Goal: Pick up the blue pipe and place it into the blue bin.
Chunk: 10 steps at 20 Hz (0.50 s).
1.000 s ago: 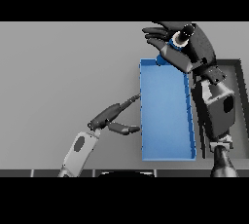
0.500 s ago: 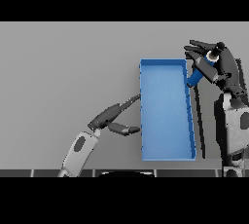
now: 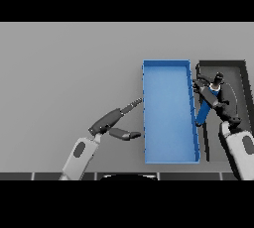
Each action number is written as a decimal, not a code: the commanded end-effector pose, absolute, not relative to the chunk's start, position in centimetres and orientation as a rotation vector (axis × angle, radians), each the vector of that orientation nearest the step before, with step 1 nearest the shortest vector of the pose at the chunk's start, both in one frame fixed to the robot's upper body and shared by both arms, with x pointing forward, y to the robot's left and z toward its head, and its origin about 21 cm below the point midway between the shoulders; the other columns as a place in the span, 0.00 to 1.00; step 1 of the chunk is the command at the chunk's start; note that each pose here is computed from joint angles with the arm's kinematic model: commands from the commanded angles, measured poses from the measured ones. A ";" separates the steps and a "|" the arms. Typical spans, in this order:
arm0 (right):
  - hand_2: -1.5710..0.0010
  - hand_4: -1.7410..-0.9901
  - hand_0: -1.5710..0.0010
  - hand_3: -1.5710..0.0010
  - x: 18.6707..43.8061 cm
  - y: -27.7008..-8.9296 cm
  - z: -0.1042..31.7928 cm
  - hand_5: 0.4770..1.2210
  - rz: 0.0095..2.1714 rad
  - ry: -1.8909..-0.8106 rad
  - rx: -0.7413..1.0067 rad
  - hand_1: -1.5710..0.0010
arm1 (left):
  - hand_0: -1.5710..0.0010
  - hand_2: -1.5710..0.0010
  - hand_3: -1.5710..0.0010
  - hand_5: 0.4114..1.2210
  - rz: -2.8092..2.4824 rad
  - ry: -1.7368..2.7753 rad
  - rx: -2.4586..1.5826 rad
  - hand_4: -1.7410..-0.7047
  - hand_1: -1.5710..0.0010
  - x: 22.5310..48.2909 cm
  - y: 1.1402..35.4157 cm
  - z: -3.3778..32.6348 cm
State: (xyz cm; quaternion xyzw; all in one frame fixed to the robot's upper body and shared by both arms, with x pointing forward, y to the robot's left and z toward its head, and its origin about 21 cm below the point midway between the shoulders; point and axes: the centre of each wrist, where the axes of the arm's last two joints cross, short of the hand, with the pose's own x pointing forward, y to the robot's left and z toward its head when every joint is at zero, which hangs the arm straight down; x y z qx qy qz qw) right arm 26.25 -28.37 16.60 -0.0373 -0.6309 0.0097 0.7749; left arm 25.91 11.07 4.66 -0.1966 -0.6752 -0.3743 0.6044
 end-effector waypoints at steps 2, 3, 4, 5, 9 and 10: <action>0.00 0.00 0.00 0.20 25.5 -28.0 15.7 1.00 0.000 -1.304 -0.114 0.00 | 1.00 1.00 1.00 0.01 -0.875 -1.552 -0.435 0.82 1.00 26.0 11.2 4.6; 0.00 0.00 0.00 0.28 25.7 -27.8 15.0 1.00 0.003 -1.262 -0.147 0.00 | 1.00 1.00 1.00 0.01 -0.875 -1.552 -0.429 0.83 1.00 26.1 11.3 4.7; 0.00 0.00 0.00 0.35 25.8 -27.4 14.7 1.00 0.007 -1.268 -0.174 0.00 | 1.00 1.00 1.00 0.01 -0.878 -1.549 -0.430 0.83 1.00 26.1 11.1 4.6; 0.00 0.00 0.00 0.42 25.9 -27.4 14.5 1.00 0.001 -1.271 -0.191 0.00 | 1.00 1.00 1.00 0.01 -0.879 -1.559 -0.431 0.83 1.00 26.1 11.4 4.6; 0.45 0.32 0.40 0.68 26.2 -27.4 13.1 1.00 0.026 -1.291 -0.265 0.46 | 1.00 1.00 1.00 0.01 -0.887 -1.540 -0.430 0.83 1.00 26.0 10.8 4.6; 0.56 0.44 0.52 0.74 26.3 -27.4 12.9 1.00 0.039 -1.272 -0.270 0.56 | 1.00 1.00 1.00 0.02 -0.885 -1.547 -0.424 0.83 1.00 26.0 10.9 4.7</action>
